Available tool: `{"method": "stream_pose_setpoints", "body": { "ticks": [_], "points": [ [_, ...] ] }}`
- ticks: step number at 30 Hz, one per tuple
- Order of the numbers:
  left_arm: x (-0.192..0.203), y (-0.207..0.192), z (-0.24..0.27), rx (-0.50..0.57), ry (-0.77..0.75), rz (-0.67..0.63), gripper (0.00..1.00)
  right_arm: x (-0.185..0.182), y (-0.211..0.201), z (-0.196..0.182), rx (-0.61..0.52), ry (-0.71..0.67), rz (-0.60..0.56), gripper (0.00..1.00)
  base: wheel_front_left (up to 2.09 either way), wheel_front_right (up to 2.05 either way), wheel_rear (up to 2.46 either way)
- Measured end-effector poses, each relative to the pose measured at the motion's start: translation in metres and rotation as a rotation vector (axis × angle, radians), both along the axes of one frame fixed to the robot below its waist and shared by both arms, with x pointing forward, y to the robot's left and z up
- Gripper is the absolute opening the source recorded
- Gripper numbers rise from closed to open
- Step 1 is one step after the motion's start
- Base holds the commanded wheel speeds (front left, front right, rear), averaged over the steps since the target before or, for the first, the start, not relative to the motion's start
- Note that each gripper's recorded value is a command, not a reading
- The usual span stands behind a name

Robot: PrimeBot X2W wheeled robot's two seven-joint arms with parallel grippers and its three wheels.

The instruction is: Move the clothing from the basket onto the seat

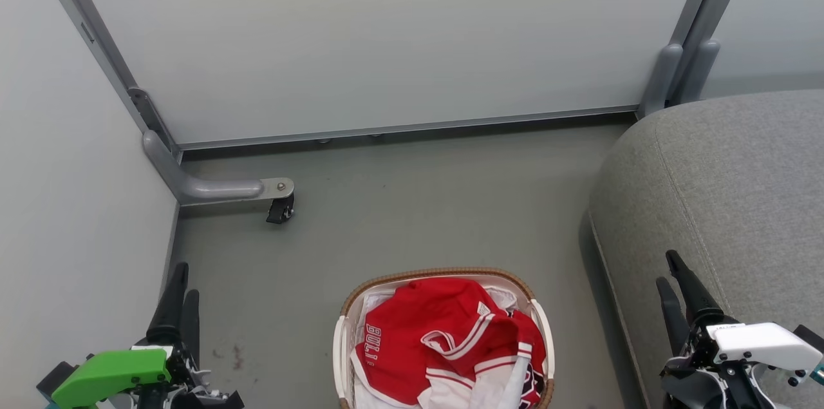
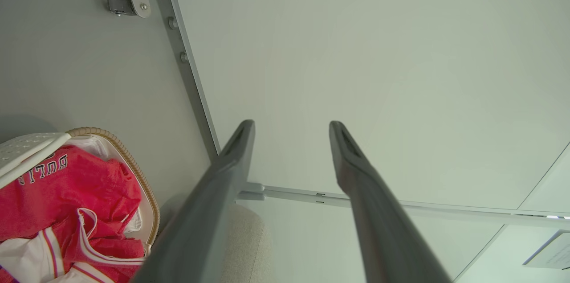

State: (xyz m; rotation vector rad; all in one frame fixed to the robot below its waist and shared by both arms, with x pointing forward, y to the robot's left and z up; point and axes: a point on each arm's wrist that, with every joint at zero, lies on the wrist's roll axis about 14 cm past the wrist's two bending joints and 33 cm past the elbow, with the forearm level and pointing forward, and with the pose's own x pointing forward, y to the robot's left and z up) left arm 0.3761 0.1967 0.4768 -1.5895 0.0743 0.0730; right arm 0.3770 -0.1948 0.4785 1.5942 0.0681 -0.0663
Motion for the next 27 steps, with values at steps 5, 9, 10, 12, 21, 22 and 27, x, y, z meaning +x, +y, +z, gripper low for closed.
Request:
{"method": "stream_pose_setpoints", "body": {
  "ticks": [5,9,10,12,21,22,27],
  "points": [
    [-0.001,-0.007,-0.003,0.004,0.009,-0.006,1.00,-0.002,0.000,-0.004,-0.005,0.013,-0.015,1.00,0.00,0.00,0.00],
    [0.000,-0.012,-0.002,0.018,0.006,-0.011,1.00,-0.002,-0.002,-0.004,-0.024,0.015,-0.030,1.00,0.00,0.00,0.00],
    [0.000,-0.013,-0.001,0.024,0.005,-0.013,1.00,-0.002,-0.003,-0.005,-0.031,0.016,-0.034,1.00,0.00,0.00,0.00],
    [0.000,-0.015,-0.001,0.039,0.003,-0.018,1.00,-0.002,-0.005,-0.005,-0.049,0.017,-0.042,1.00,0.00,0.00,0.00],
    [0.002,-0.016,0.008,0.165,-0.024,-0.016,1.00,-0.002,-0.017,0.000,-0.175,0.012,-0.080,1.00,0.00,0.00,0.00],
    [0.003,-0.017,0.010,0.184,-0.029,-0.018,1.00,-0.002,-0.018,0.001,-0.194,0.008,-0.080,1.00,0.00,0.00,0.00],
    [0.005,-0.022,0.020,0.287,-0.066,-0.033,1.00,0.000,-0.023,0.014,-0.313,-0.024,-0.093,1.00,0.00,0.00,0.00]
  ]
}}
